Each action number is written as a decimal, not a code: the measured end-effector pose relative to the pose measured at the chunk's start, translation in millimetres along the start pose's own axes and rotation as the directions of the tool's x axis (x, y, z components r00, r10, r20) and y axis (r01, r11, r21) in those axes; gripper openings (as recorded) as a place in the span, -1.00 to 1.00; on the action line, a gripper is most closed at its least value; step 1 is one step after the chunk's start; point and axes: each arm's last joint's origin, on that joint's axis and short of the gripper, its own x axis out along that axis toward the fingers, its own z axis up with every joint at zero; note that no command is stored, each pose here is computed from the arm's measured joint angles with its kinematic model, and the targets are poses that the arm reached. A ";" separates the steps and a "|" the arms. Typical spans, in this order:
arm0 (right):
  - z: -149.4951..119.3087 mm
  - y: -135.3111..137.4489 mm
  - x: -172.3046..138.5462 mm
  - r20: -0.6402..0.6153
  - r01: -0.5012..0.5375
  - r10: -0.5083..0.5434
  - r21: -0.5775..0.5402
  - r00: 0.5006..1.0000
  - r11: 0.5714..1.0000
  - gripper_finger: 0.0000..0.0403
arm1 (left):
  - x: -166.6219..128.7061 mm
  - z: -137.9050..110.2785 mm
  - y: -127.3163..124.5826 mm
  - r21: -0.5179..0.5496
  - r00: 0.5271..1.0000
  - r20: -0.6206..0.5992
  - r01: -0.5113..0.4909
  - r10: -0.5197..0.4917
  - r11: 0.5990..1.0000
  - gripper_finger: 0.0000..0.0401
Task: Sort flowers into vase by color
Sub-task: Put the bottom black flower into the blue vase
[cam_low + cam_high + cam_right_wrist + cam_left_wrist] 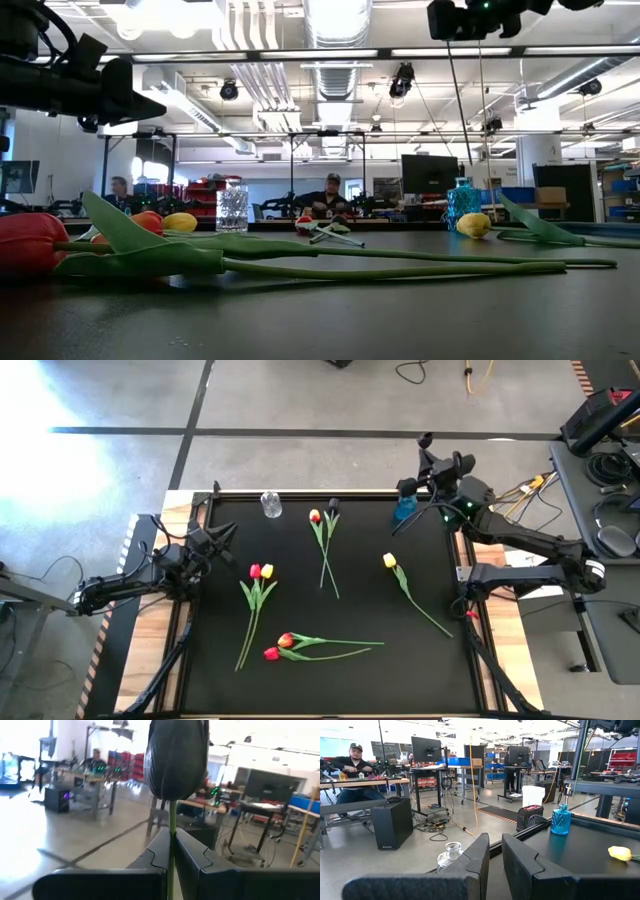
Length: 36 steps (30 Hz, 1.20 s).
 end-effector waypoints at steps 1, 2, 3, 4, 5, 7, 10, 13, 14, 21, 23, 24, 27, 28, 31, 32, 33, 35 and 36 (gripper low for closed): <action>-0.2 -0.9 1.6 0.003 0.009 -0.009 0.001 1.000 1.000 -0.94 | 0.0 0.0 0.0 0.000 1.000 0.000 0.000 0.000 1.000 -0.81; -0.4 -2.0 3.3 0.007 0.021 -0.021 0.003 1.000 1.000 -0.94 | 0.0 0.0 0.0 0.000 1.000 0.000 0.000 0.000 1.000 -0.81; -1.1 -3.0 5.1 0.006 0.030 -0.030 0.002 1.000 1.000 -0.94 | 0.0 0.0 0.0 0.000 1.000 0.000 0.000 0.000 1.000 -0.81; -1.9 -4.1 6.9 0.004 0.039 -0.039 0.000 0.999 0.999 -0.94 | 0.0 0.0 0.0 0.000 1.000 0.000 -0.001 0.001 1.000 -0.81; -2.6 -5.0 8.6 0.004 0.048 -0.048 0.000 0.999 0.999 -0.94 | 0.0 0.0 0.0 0.000 1.000 0.000 0.000 0.000 1.000 -0.81; -4.7 -5.7 12.2 0.000 0.062 -0.062 -0.001 0.998 0.998 -0.94 | 0.0 0.0 0.0 0.000 1.000 0.000 0.000 0.000 1.000 -0.81; -8.3 -5.4 17.3 -0.008 0.073 -0.073 0.009 0.997 0.997 -0.94 | 0.0 0.0 0.0 0.000 1.000 0.000 0.000 0.000 1.000 -0.81; -9.9 -2.8 22.0 0.007 0.070 -0.070 0.028 0.998 0.997 -0.94 | 0.0 0.0 0.0 0.000 1.000 0.000 0.000 0.000 1.000 -0.81; -10.7 -1.4 23.4 0.009 0.070 -0.070 0.028 0.998 0.997 -0.94 | 0.0 0.0 0.0 0.000 1.000 0.000 0.000 0.000 1.000 -0.81; -18.0 6.5 30.8 -0.006 0.065 -0.065 0.017 0.998 0.998 -0.94 | 0.0 0.0 0.0 0.000 1.000 0.000 0.000 0.000 1.000 -0.81; -20.1 8.5 32.6 -0.010 0.064 -0.064 0.014 0.998 0.998 -0.94 | 0.0 0.0 0.0 0.000 1.000 0.000 0.000 0.000 1.000 -0.81; -21.0 9.4 33.3 -0.012 0.063 -0.063 0.017 0.998 0.998 -0.94 | 0.0 0.0 0.0 0.000 1.000 0.000 0.000 0.000 1.000 -0.81; -22.6 10.9 34.9 -0.015 0.068 -0.068 0.018 0.998 0.997 -0.94 | 0.0 0.0 0.0 0.000 1.000 0.000 0.000 0.000 1.000 -0.81; -23.5 11.5 35.4 -0.019 0.070 -0.069 0.014 0.997 0.997 -0.94 | 0.0 0.0 0.0 0.000 1.000 0.000 0.000 0.000 1.000 -0.81; -25.4 12.8 36.4 -0.025 0.071 -0.071 0.003 0.997 0.997 -0.94 | 0.0 0.0 0.0 0.000 1.000 0.000 0.000 0.000 1.000 -0.81; -25.7 12.9 36.6 -0.027 0.078 -0.078 0.002 0.997 0.997 -0.94 | 0.0 0.0 0.0 0.000 1.000 0.000 0.000 0.000 1.000 -0.81; -26.0 12.9 36.8 -0.030 0.086 -0.085 0.001 0.996 0.996 -0.94 | 0.0 0.0 0.0 0.000 1.000 0.000 0.000 0.000 1.000 -0.81; -28.4 13.4 36.9 -0.042 0.092 -0.092 -0.010 0.995 0.996 -0.94 | 0.0 0.0 0.0 0.000 1.000 0.000 0.000 0.000 1.000 -0.81; -29.3 13.6 36.9 -0.046 0.091 -0.092 -0.014 0.995 0.996 -0.94 | 0.0 0.0 0.0 0.000 1.000 0.000 0.000 0.000 1.000 -0.81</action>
